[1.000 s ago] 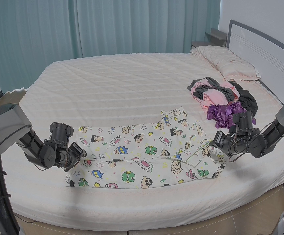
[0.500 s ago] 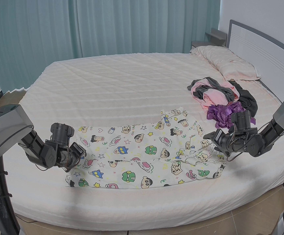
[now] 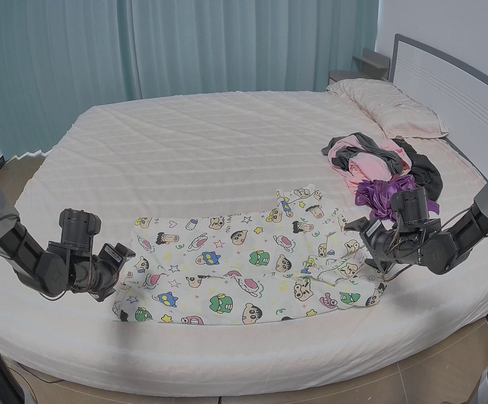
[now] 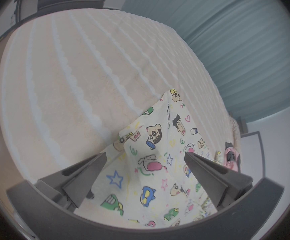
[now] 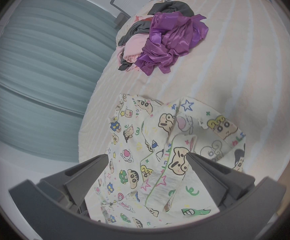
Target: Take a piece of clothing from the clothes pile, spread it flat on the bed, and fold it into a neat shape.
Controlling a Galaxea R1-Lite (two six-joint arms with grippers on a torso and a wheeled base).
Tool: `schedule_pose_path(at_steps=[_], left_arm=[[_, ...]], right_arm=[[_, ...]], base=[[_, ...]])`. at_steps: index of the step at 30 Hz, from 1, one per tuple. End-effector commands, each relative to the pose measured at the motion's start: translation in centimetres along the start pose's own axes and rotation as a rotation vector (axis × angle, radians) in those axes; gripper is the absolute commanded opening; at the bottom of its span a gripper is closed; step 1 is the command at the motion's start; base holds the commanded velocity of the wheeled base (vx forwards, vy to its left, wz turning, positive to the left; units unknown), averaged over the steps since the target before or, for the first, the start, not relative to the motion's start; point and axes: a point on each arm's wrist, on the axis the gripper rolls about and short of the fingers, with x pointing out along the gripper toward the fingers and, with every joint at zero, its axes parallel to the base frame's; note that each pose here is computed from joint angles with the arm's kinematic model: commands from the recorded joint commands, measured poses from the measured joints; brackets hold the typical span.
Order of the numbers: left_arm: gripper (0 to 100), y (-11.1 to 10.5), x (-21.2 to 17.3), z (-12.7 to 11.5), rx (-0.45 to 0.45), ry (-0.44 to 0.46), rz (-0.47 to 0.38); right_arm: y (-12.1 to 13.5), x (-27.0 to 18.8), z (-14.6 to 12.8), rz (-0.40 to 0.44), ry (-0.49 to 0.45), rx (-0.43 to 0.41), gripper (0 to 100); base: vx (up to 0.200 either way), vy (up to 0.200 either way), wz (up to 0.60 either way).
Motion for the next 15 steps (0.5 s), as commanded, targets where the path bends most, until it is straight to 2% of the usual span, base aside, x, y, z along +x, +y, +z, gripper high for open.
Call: schedule_pose_path(at_steps=[1,15], left_arm=[[100,0.5,-2.9,-0.2,-0.026,0.012,-0.046],[100,1.7,-0.9,-1.2,-0.024,0.052,-0.020]], right_arm=[[-0.8,2.2,-2.0,-0.079,-0.010,-0.026,100],[-2.4,4.8,-1.7,-0.154,-0.069,-0.071,100]], base=[[0.000,0.000,0.00],[0.000,0.000,0.00]])
